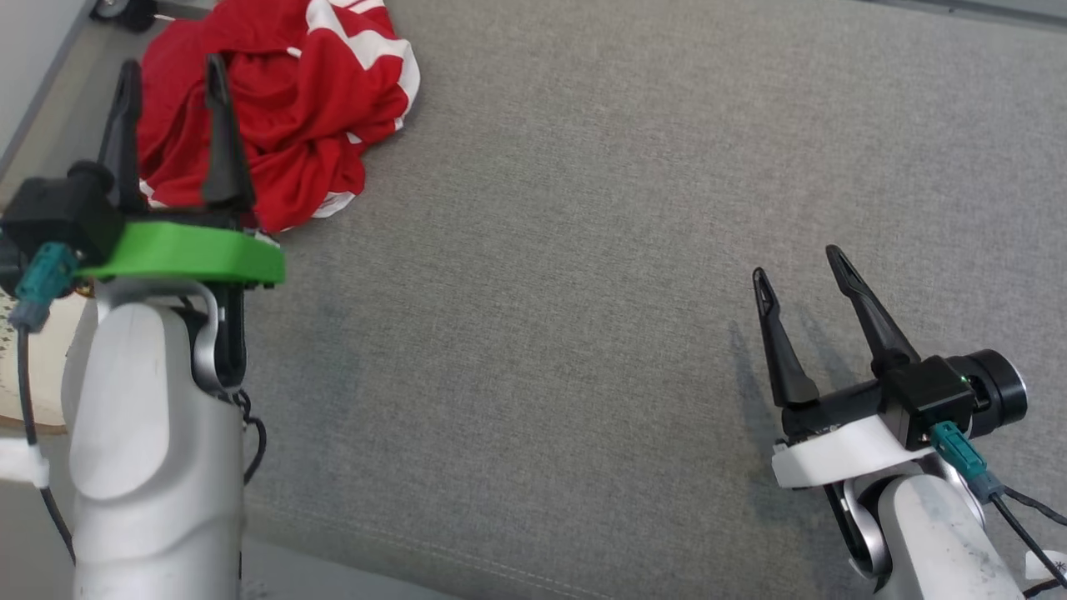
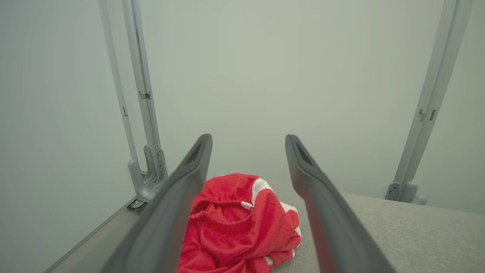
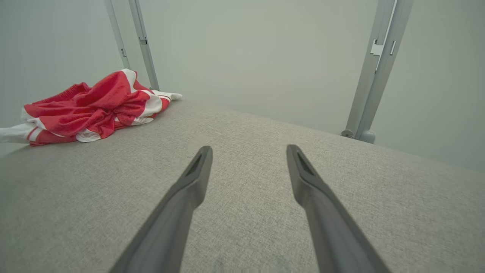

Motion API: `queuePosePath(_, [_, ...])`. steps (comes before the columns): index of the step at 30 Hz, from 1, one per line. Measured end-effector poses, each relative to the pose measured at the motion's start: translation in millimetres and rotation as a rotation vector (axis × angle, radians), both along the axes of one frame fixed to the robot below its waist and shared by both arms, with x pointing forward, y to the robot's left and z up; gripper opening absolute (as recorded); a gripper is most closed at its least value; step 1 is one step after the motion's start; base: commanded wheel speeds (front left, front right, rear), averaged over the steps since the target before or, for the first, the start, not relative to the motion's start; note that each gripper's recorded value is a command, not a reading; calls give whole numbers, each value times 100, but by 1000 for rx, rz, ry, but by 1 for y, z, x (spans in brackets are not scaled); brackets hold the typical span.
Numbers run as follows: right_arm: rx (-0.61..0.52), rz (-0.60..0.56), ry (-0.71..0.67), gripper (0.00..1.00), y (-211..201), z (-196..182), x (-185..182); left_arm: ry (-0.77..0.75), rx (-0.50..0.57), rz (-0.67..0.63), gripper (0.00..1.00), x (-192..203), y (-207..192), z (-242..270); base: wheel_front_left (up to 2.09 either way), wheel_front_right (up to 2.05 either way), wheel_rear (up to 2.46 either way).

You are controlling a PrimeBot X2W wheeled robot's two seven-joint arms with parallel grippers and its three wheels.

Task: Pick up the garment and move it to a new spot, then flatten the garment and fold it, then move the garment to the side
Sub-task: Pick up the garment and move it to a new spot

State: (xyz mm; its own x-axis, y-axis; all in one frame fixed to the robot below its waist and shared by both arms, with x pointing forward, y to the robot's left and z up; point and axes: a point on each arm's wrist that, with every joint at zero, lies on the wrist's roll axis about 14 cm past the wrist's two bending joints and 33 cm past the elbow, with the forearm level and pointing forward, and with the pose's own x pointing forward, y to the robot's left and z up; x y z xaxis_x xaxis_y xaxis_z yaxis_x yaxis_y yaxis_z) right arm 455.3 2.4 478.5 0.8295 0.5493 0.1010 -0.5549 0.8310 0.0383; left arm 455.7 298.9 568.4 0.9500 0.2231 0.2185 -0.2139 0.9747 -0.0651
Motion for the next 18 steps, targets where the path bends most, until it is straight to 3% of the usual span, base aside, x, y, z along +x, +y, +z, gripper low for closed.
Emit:
queuePosePath(4, [-10,-24,27,100,-10,-16,10,35,4,-29,100,38,-3,-9,0,0,0])
queuePosePath(11, [-29,-81,64,100,-33,-38,22,171,-85,-22,100,90,3,-58,0,0,0])
queuePosePath(18, [-58,-127,119,100,-54,-66,26,422,-99,12,100,114,1,-132,0,0,0])
